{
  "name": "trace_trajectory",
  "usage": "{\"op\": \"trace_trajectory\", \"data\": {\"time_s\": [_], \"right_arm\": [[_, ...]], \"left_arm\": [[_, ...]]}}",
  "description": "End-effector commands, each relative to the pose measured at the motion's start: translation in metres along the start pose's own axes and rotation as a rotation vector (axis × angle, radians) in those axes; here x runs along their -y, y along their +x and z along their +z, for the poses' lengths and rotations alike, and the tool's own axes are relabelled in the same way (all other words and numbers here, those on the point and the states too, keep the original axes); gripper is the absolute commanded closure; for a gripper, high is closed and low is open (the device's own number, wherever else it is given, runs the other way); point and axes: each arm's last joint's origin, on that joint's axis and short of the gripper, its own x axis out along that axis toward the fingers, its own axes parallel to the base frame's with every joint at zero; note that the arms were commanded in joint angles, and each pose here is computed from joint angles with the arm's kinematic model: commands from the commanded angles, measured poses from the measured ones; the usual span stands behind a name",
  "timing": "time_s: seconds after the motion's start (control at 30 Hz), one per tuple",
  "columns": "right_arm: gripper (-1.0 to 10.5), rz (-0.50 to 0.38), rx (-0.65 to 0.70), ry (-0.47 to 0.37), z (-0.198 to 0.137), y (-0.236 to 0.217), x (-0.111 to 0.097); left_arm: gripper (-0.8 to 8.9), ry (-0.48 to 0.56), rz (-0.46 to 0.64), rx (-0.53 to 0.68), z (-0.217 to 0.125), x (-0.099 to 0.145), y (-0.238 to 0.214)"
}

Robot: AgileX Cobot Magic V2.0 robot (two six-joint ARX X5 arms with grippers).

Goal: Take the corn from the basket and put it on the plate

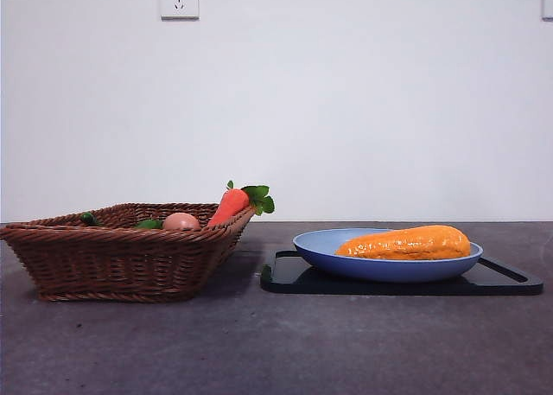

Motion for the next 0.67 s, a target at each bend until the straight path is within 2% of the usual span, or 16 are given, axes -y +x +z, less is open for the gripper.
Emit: {"op": "trace_trajectory", "data": {"time_s": [0.03, 0.67], "right_arm": [[9.4, 0.002, 0.012, -0.02, 0.0041, -0.0015, -0.0011], [9.4, 0.002, 0.012, -0.02, 0.0041, -0.0015, -0.0011]], "left_arm": [[8.1, -0.034, 0.002, -0.038, -0.0092, 0.0, 0.0021], [8.1, -0.034, 0.002, -0.038, -0.0092, 0.0, 0.0021]]}}
